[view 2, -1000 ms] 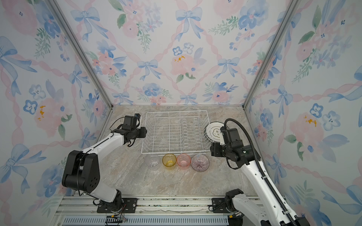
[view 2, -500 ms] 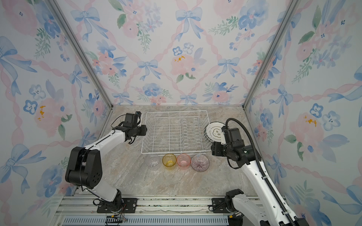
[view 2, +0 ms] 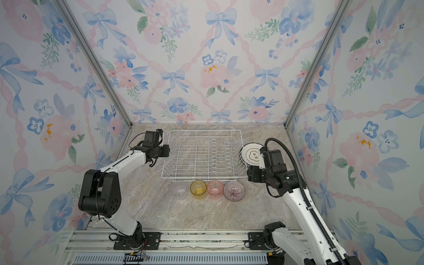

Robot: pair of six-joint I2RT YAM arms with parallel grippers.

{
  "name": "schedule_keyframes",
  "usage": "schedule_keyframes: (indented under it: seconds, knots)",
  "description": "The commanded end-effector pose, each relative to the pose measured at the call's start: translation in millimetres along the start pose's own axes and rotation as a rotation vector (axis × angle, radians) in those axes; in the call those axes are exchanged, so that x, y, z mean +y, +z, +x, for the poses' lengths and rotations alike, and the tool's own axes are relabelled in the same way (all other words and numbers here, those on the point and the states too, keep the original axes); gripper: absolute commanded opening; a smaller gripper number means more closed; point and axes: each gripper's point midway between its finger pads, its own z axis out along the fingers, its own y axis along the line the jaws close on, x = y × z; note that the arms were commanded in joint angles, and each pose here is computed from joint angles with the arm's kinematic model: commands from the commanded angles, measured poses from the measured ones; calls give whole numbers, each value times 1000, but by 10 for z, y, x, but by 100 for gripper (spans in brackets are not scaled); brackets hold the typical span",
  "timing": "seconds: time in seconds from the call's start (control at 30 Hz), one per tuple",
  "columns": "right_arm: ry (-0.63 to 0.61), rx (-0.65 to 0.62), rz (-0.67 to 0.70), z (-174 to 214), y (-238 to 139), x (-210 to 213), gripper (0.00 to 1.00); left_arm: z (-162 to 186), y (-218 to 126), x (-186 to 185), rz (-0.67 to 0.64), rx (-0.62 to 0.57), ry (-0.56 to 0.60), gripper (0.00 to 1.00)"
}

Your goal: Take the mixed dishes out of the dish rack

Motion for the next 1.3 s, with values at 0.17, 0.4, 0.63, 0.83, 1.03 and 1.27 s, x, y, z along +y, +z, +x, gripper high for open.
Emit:
schedule_keyframes:
  seconds: [0.17, 0.4, 0.63, 0.83, 1.03, 1.27]
  knots:
    - [4, -81, -17, -215, 37, 9, 76, -384, -279, -45, 46, -158, -5, 57]
    - [3, -194, -24, -577, -135, -36, 97, -793, -827, -122, 107, -388, -12, 67]
    - [56, -423, -10, -1279, -364, -269, 97, -863, -991, 241, 14, -500, -105, 98]
    - [182, -512, -32, -1732, -88, -726, 97, -671, -1018, 756, -253, -602, -150, 98]
    - [208, -499, 43, -1803, 473, -1140, 97, -427, -761, 949, -368, -597, -43, 98]
    - [240, -478, 48, -1639, 879, -1303, 97, -86, -490, 953, -348, -537, -37, 98]
